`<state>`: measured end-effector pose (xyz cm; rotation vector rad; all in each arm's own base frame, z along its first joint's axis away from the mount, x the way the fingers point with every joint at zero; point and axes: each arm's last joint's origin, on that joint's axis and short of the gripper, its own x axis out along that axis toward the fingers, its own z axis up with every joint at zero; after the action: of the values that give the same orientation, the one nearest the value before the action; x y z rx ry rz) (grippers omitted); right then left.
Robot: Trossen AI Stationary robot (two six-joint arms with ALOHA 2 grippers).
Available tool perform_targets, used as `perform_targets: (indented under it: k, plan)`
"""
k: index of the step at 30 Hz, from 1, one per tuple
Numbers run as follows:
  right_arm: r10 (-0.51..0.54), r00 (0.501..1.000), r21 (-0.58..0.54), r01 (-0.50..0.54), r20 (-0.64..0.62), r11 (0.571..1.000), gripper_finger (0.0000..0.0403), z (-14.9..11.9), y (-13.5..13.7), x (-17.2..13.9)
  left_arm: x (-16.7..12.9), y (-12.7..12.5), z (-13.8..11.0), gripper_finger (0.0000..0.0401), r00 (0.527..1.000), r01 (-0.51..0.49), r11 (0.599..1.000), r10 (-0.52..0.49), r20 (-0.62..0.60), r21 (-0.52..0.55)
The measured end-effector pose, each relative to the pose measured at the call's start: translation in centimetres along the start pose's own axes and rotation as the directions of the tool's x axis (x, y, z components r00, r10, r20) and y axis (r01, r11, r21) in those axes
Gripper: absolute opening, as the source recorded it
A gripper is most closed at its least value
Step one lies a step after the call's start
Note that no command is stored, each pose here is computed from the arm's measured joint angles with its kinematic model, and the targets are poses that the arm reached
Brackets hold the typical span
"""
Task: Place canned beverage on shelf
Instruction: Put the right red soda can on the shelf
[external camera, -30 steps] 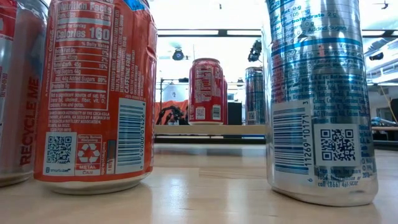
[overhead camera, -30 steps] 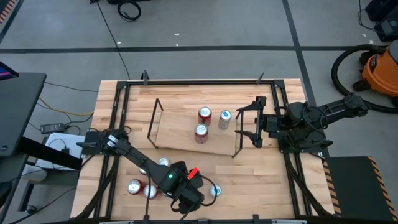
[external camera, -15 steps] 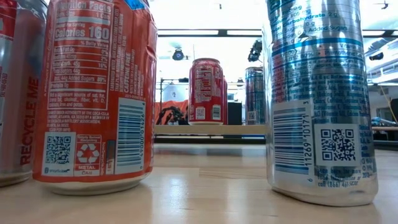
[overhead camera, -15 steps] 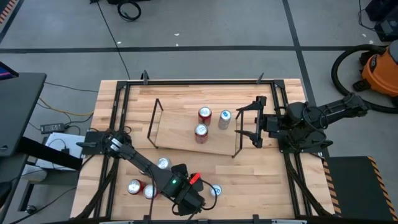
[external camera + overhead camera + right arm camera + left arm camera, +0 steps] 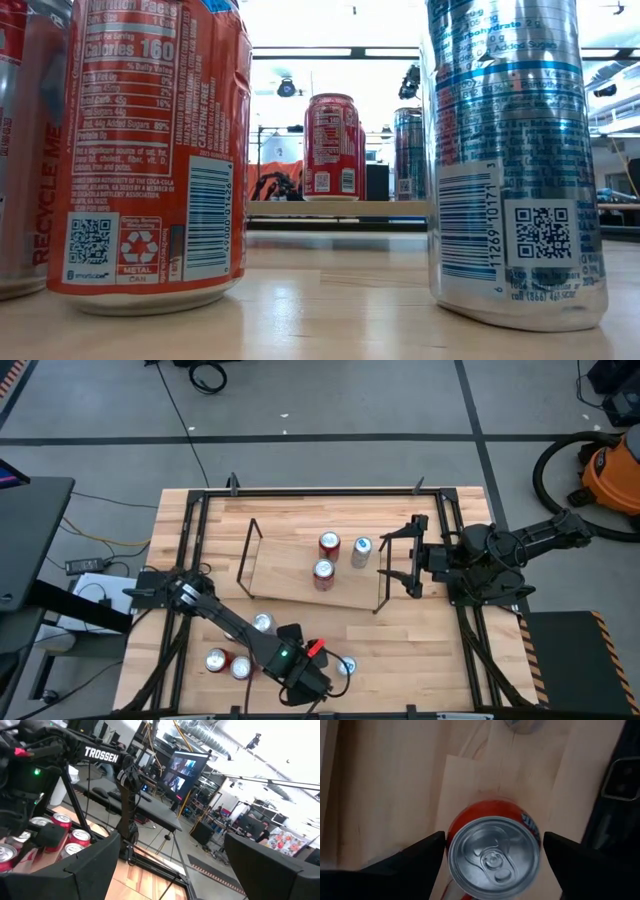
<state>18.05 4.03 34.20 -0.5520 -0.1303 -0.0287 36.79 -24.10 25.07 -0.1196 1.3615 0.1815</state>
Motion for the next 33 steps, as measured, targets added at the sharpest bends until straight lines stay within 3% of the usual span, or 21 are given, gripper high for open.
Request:
perform_targets:
  k: [9, 33]
  plan:
    - [0.012, 1.000, 0.000, -0.012, 0.008, 1.000, 0.0368, 0.0, 0.0, 0.0, 1.3, -0.4, -0.1, 0.0348, 0.999, -0.017, 0.995, 0.019, -0.027, 0.098]
    - [0.014, 1.000, 0.000, -0.014, 0.009, 1.000, 0.0368, 0.0, 0.0, 0.0, 1.6, 1.0, 1.0, 0.0345, 0.998, -0.028, 0.996, 0.033, -0.049, 0.088]
